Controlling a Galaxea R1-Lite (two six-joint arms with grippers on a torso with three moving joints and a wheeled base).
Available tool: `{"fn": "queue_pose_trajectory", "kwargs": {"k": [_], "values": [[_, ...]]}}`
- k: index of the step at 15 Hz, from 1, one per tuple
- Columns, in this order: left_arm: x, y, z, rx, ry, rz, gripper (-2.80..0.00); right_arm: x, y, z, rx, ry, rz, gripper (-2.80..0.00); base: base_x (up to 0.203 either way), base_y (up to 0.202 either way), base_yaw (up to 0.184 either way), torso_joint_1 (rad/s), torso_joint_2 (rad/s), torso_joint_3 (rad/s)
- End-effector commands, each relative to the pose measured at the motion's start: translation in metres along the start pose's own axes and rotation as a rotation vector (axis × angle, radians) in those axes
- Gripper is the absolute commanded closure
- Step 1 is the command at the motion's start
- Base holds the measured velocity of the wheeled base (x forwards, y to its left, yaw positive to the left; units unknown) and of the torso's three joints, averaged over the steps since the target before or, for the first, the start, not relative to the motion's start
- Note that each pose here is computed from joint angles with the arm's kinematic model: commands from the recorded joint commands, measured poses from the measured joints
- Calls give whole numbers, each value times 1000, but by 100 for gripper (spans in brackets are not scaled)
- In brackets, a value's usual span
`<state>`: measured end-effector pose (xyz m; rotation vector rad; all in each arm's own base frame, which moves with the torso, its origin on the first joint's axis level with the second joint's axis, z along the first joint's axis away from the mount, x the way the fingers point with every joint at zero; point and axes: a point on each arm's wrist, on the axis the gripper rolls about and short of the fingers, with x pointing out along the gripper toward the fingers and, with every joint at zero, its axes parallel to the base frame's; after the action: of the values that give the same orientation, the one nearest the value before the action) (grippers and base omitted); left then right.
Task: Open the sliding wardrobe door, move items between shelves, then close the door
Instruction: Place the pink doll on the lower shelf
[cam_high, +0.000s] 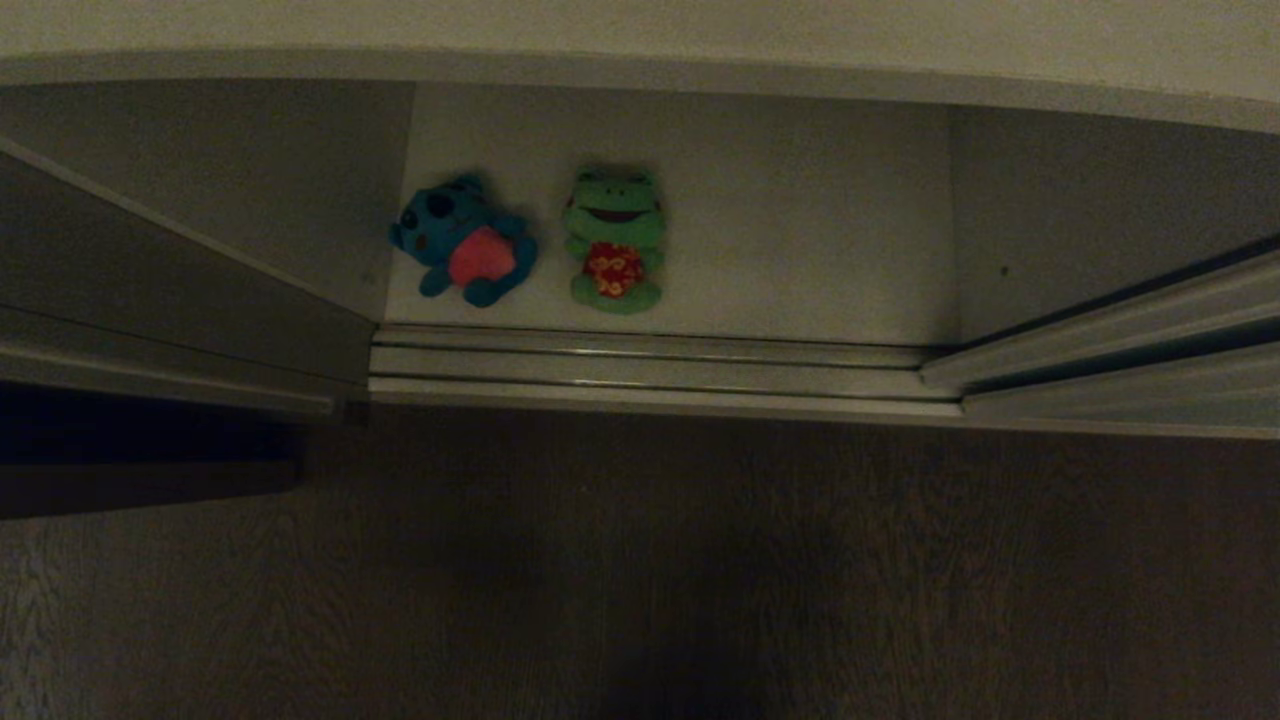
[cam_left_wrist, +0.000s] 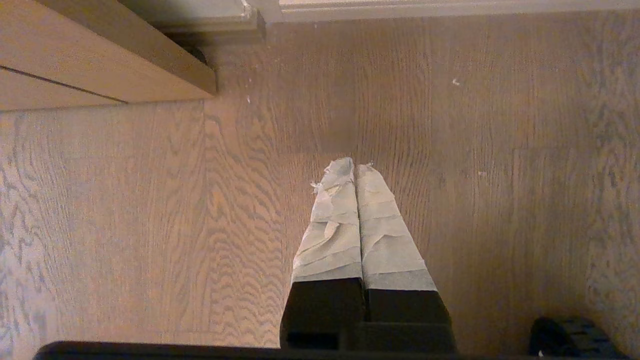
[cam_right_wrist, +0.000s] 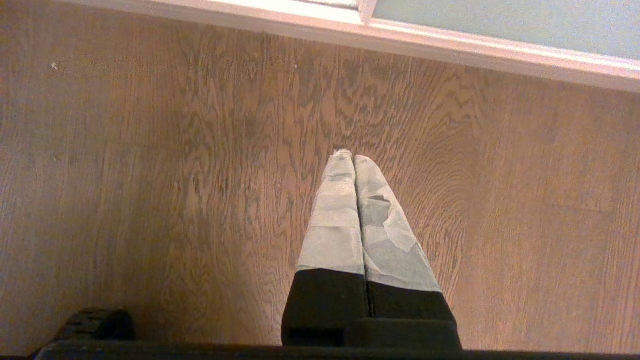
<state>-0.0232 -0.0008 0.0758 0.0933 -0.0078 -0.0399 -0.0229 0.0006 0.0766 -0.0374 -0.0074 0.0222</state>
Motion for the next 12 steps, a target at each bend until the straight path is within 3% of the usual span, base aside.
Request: {"fn": "queue_pose_trajectory", "kwargs": {"k": [1,12], "values": [[0,0,0,-6,4,0,0,0,0,0,0,-3,1,0,0,0,0,2,6,129],[0,0,0,-27,4,15,0,0,0,0,0,-4,1,0,0,0,0,1,2,194]]}}
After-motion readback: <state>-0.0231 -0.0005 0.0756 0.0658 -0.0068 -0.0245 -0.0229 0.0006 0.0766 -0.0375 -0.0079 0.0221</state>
